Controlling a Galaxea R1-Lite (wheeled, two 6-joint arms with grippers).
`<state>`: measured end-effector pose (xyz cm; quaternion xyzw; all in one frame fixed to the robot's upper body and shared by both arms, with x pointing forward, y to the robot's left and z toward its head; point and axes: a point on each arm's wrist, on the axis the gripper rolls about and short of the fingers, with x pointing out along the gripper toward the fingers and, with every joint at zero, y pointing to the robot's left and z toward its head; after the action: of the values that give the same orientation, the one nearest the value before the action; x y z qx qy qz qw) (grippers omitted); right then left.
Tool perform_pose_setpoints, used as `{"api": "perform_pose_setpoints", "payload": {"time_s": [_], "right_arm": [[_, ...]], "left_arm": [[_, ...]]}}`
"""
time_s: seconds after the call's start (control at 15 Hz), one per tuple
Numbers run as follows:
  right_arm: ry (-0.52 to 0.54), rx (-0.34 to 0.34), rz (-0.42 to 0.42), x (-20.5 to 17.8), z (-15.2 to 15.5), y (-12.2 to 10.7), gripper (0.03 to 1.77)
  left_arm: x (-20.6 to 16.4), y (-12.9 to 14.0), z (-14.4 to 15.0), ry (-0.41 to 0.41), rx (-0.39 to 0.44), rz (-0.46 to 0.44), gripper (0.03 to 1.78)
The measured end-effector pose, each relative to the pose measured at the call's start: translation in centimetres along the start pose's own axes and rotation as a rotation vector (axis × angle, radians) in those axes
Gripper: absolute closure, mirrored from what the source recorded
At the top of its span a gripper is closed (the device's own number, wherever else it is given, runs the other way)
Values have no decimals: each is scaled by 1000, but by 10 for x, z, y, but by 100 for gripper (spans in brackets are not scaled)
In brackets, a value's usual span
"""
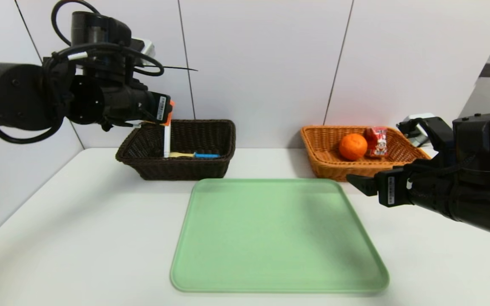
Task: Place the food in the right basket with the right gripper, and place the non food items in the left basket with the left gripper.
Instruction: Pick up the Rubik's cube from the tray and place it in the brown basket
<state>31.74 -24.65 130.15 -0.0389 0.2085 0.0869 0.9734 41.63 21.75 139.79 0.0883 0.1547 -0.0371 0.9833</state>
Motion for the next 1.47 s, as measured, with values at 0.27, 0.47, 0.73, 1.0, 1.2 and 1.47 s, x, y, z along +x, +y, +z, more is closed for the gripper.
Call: {"api": "perform_pose_setpoints", "payload": {"time_s": [0.27, 0.47, 0.73, 1.0, 1.2, 1.47], "right_arm": [[14, -1, -4, 2, -3, 0, 9], [17, 0, -3, 4, -3, 0, 9], [22, 0, -3, 8, -3, 1, 9], [30, -1, -2, 11, -4, 2, 9], [34, -3, -2, 12, -5, 2, 9], [37, -3, -2, 13, -5, 2, 9]], "left_arm": [[30, -6, 0, 221, 32, -27, 87], [59, -20, -4, 261, -38, -42, 88], [95, -37, -19, 243, -86, -44, 88], [116, -47, -30, 219, -100, -45, 88], [126, -54, -39, 240, -98, -45, 88], [133, -57, -44, 228, -100, -44, 88]]}}
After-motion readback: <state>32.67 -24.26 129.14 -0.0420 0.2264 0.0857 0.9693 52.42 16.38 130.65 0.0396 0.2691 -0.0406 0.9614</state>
